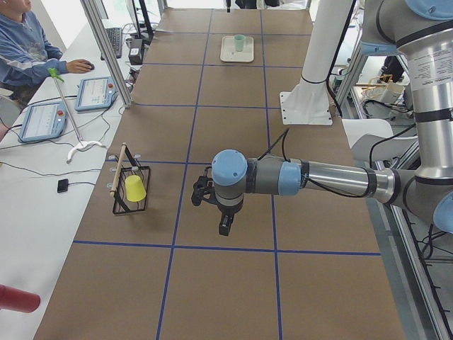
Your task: Left arm grabs green cup and hands to right arm on tray
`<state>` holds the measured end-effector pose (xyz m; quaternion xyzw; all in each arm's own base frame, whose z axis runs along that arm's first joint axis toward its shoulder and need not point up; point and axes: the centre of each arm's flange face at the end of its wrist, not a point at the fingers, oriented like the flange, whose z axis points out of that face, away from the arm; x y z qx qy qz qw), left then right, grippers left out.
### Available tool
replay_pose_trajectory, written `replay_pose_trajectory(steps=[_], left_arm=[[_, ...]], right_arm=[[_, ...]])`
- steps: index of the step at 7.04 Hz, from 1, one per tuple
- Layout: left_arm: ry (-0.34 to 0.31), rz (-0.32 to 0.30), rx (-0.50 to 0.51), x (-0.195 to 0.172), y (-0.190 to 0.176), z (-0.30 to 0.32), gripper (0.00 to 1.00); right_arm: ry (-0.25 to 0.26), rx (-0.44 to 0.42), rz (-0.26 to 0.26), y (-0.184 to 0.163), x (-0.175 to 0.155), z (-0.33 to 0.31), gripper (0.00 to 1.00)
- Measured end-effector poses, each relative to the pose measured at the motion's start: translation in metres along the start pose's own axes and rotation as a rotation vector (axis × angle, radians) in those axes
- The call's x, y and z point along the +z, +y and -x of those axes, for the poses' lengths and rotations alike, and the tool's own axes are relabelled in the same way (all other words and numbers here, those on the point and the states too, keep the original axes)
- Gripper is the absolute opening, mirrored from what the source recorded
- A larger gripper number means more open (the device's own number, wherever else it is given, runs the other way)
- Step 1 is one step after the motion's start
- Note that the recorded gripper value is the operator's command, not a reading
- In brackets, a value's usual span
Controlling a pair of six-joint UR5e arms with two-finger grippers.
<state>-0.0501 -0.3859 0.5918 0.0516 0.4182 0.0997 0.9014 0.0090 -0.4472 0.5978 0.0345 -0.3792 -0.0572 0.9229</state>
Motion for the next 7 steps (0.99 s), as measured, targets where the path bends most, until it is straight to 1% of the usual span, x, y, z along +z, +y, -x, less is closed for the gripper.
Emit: replay_pose_trajectory(steps=[4, 7], left_arm=[[0.001, -0.002, 0.002, -0.0008, -0.0003, -0.0011, 1.00], [0.001, -0.003, 0.003, -0.0012, -0.0004, -0.0016, 1.00]], right_arm=[[-0.001, -0.016, -0.017, -0.0036, -0.0033, 0.0035, 1.00], [-0.001, -0.019, -0.019, -0.0049, -0.0039, 0.0040, 1.00]])
